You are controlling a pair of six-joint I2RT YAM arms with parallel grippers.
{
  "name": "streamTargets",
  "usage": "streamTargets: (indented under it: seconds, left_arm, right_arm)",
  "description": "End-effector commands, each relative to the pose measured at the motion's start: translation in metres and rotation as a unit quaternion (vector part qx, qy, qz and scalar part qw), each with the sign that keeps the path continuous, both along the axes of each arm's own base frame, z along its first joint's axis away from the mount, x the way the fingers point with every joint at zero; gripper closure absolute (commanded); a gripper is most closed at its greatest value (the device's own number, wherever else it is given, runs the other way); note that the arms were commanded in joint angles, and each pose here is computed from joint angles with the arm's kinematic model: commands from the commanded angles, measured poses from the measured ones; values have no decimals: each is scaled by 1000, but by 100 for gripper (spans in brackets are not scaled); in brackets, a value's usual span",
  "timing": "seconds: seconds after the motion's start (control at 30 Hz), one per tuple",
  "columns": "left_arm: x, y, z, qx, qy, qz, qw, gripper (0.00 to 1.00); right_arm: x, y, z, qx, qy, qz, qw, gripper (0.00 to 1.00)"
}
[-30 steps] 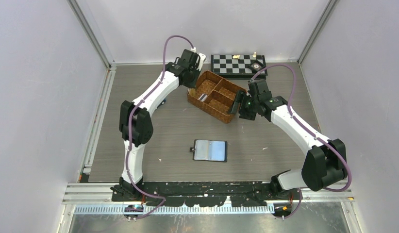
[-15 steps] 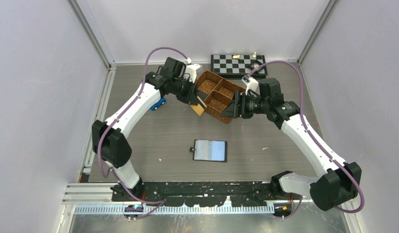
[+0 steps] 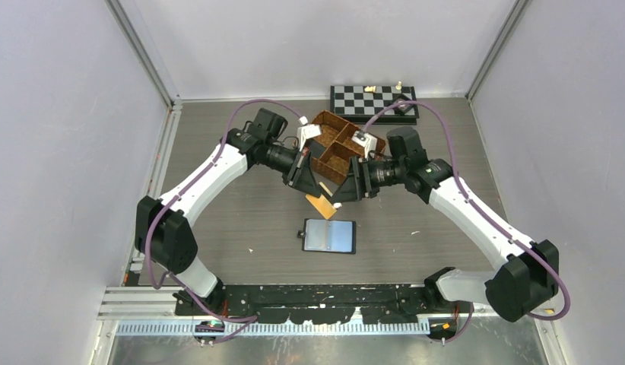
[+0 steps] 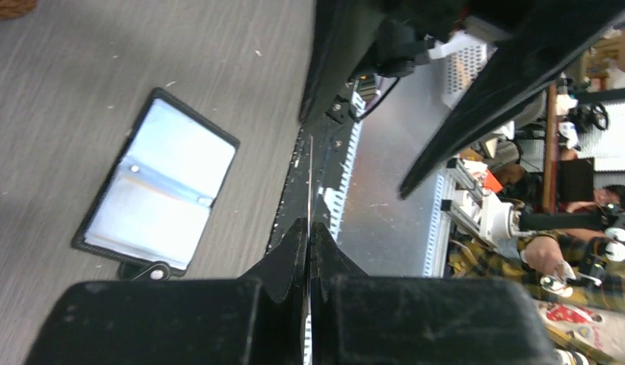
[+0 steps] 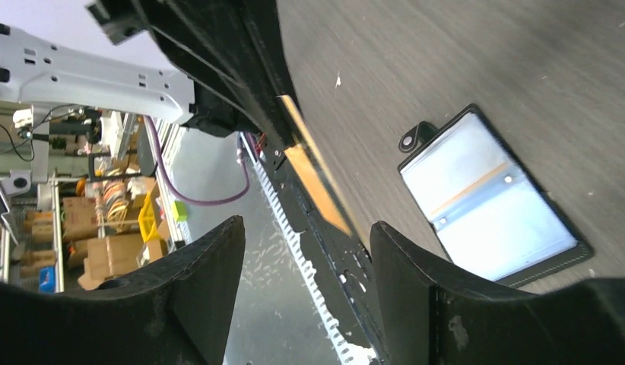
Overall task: Put the credit cards into the card holder
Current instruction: Pick up the credit card from the storage box, then insert the credit card into the card holder.
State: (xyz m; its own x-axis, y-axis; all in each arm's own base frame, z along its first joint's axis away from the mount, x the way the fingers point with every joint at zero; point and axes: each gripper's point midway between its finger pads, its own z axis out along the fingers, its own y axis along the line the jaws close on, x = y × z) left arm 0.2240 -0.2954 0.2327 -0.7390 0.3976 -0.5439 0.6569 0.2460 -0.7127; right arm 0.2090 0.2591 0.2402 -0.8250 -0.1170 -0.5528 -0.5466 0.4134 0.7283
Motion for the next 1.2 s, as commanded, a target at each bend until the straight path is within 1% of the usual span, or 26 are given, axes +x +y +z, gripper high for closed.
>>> streamTargets:
  seconds: [0.0, 0.13, 0.23, 0.27, 0.33, 0.37, 0.4, 0.43, 0.5, 0.53, 0.6, 0.63, 0.77, 0.83, 0.93, 1.07, 1.17]
  left_arm:
    - [-22, -2, 34, -67, -10, -47, 997, 100]
    - [-29, -3, 38, -79, -2, -63, 995, 100]
    - [-31, -2, 35, -75, 2, -66, 995, 100]
    - [-31, -2, 34, -72, 2, -64, 995, 100]
    - [-29, -2, 29, -61, 0, -59, 996, 100]
    - [-28, -2, 27, -54, -3, -54, 997, 95]
    - [-26, -2, 23, -42, -7, -43, 998, 84]
    - [-21, 0, 17, -24, -16, -27, 999, 69]
    - [-5, 7, -1, 26, -39, 31, 998, 48]
    - [6, 13, -11, 53, -56, 71, 995, 41]
    - [22, 25, -31, 97, -68, 146, 982, 33]
    - [31, 34, -43, 123, -68, 188, 972, 31]
    - [33, 51, -81, 171, -30, 267, 948, 28]
    - [26, 58, -100, 185, -2, 292, 938, 27]
    - [20, 59, -116, 184, 19, 308, 933, 26]
    - [16, 54, -131, 178, 41, 309, 933, 25]
    - [14, 49, -139, 179, 50, 301, 935, 33]
  right_arm:
    - [-8, 13, 0, 1, -3, 37, 999, 35]
    - [-10, 17, -6, -6, 5, 41, 999, 41]
    - [-12, 22, -4, 1, 6, 49, 999, 49]
    - [-12, 24, -2, 5, 7, 50, 999, 54]
    - [-11, 27, -2, 8, 9, 47, 999, 72]
    - [-9, 27, -3, 6, 15, 36, 999, 86]
    - [-6, 27, -6, 1, 19, 26, 999, 97]
    - [1, 24, -13, -18, 26, -7, 999, 99]
    - [9, 16, -34, -52, 50, -54, 996, 100]
    - [11, 12, -47, -68, 67, -76, 992, 100]
    - [8, 6, -73, -93, 109, -102, 984, 99]
    - [6, 5, -85, -98, 130, -111, 980, 100]
    - [-6, -1, -122, -103, 188, -144, 966, 99]
    - [-11, -5, -136, -108, 204, -160, 960, 99]
    - [-14, -4, -149, -97, 223, -169, 955, 99]
    - [-20, -4, -165, -94, 246, -169, 950, 100]
    - [-22, -3, -171, -93, 252, -164, 949, 100]
